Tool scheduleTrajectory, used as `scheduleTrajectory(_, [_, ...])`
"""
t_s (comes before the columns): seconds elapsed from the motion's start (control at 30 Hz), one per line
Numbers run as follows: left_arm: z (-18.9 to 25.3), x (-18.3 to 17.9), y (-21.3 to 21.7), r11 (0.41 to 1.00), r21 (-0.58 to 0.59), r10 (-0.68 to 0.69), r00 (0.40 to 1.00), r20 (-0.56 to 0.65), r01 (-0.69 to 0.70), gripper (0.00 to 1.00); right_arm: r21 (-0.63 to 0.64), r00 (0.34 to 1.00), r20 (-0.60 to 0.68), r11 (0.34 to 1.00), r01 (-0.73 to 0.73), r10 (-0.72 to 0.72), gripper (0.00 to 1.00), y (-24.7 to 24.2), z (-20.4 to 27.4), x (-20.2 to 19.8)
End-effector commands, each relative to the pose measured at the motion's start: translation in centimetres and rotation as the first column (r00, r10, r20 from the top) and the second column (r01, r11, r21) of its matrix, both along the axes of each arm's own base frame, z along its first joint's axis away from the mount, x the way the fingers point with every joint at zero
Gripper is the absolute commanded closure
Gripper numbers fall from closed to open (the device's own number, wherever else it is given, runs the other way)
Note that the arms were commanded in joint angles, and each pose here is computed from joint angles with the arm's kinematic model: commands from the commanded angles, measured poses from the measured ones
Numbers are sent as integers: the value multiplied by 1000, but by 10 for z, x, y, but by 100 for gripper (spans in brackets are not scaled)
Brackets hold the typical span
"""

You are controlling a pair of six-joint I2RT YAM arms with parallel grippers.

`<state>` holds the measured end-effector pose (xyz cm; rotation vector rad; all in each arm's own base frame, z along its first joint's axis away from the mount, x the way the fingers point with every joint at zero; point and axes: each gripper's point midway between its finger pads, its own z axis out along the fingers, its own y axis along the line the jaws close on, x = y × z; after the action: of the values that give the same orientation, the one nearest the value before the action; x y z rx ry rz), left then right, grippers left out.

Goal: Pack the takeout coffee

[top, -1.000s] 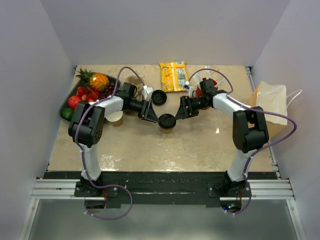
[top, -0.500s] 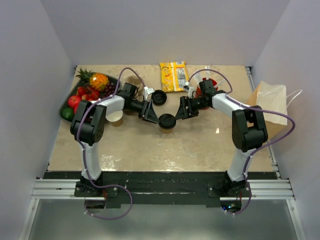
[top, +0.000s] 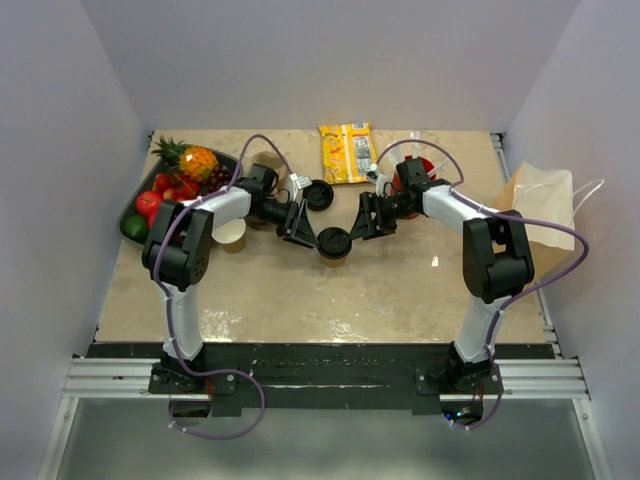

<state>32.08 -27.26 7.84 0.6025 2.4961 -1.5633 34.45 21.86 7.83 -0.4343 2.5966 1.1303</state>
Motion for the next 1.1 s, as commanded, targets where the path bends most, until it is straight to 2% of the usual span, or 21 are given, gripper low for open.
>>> scheduleTrajectory(0.0, [-89, -4, 30, 932, 361, 24, 999, 22, -30, 51, -204, 999, -36, 979, 9, -17, 34, -15, -53, -4])
scheduleTrajectory(0.07, [-80, 2, 24, 947, 322, 0, 999, 51, -16, 51, -194, 1000, -20, 981, 1, -5, 34, -14, -48, -2])
scheduleTrajectory(0.13, [-57, 4, 12, 974, 228, -36, 996, 75, 18, 50, -136, 999, 29, 990, -22, 26, 36, -5, -29, 4])
scheduleTrajectory(0.27, [5, 8, -6, 994, 35, -106, 962, 251, 100, 43, -79, 984, 164, 996, -51, 64, 36, 3, 12, 19])
scheduleTrajectory(0.33, [28, 13, -11, 993, -2, -114, 942, 317, 121, 40, -48, 972, 224, 997, -61, 70, 34, 8, 38, 24])
scheduleTrajectory(0.53, [60, 35, -1, 993, -24, -98, 913, 395, 117, 36, -33, 937, 336, 995, -95, 101, 30, 9, 76, 27])
scheduleTrajectory(0.63, [70, 41, 9, 994, -26, -87, 913, 399, 106, 27, -44, 922, 373, 995, -93, 103, 29, 7, 88, 26])
scheduleTrajectory(0.77, [82, 49, 14, 997, -32, -53, 901, 431, 74, 27, -57, 907, 411, 996, -74, 91, 28, 3, 94, 28])
scheduleTrajectory(0.9, [79, 51, 11, 998, -48, -24, 917, 399, 47, 29, -60, 918, 388, 996, -64, 82, 29, 4, 78, 34])
scheduleTrajectory(1.07, [97, 59, 13, 999, -35, -14, 882, 471, 35, 29, -40, 881, 462, 994, -98, 105, 29, 10, 108, 43])
